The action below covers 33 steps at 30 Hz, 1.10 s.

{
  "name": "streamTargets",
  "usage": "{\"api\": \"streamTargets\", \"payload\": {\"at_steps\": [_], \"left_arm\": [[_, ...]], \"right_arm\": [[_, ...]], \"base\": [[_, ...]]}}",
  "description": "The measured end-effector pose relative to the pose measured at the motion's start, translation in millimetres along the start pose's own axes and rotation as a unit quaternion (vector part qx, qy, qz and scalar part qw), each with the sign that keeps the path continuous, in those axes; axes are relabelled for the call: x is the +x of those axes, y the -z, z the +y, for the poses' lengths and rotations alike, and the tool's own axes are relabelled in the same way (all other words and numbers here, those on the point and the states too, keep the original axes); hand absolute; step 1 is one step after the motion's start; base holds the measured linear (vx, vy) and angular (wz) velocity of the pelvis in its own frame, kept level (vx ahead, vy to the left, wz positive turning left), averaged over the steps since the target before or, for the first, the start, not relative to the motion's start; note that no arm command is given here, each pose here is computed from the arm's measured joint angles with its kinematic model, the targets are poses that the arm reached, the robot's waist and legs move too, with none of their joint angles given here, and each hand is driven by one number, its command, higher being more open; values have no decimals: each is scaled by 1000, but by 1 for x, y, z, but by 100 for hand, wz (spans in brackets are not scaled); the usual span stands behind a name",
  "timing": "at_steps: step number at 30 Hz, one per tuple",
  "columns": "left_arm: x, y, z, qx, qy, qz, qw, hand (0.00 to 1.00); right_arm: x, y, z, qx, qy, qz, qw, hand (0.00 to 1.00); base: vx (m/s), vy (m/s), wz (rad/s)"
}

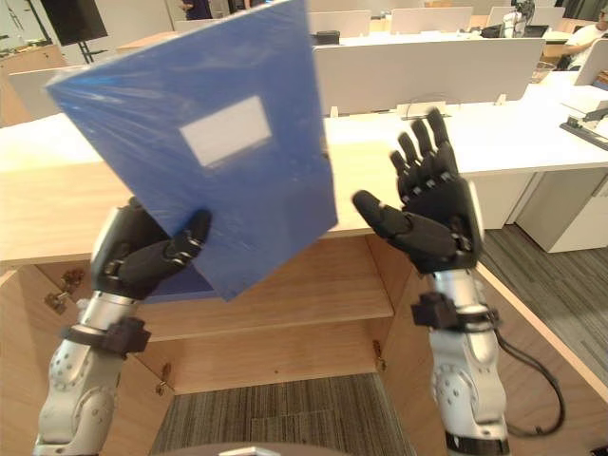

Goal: Walk over to the cabinet, pick up the folder, carry it to the office cabinet, place the folder inside the office cabinet, then close the office cabinet door

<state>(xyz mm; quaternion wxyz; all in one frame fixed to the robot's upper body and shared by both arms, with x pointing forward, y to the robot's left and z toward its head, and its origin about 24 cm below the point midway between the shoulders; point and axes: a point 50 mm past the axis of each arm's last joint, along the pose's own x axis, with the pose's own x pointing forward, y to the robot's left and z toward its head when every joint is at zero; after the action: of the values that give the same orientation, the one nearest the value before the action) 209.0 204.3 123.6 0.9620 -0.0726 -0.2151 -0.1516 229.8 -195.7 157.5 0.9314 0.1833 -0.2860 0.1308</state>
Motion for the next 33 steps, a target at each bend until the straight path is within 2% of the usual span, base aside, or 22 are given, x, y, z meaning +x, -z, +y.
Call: {"api": "streamTargets", "payload": {"at_steps": [5,10,20,21,27,28,33], "left_arm": [[8,-1,-1,-31,38,-10,999,0],[16,1,-5,-60,82,-7,995,0],[21,-4,3,-61,108,-3,992,0],[22,-4,3,-60,108,-3,992,0],[22,-6,8,-56,111,5,992,0],[21,-5,10,-61,109,10,992,100],[15,11,11,-56,143,81,985,100]], "right_arm": [[28,3,2,-29,-52,12,998,100],[50,13,1,-69,-114,62,989,100],[83,11,1,-134,-221,114,959,100],[84,11,1,-135,-224,115,958,0],[93,18,6,-147,-261,154,942,0],[94,18,7,-146,-270,163,938,0],[88,14,-2,-177,-294,222,913,0]], "base": [[-60,-7,11],[-54,4,5],[-60,-6,2],[-56,-4,0],[-62,1,-1],[-56,3,-2],[-26,-1,-1]]}}
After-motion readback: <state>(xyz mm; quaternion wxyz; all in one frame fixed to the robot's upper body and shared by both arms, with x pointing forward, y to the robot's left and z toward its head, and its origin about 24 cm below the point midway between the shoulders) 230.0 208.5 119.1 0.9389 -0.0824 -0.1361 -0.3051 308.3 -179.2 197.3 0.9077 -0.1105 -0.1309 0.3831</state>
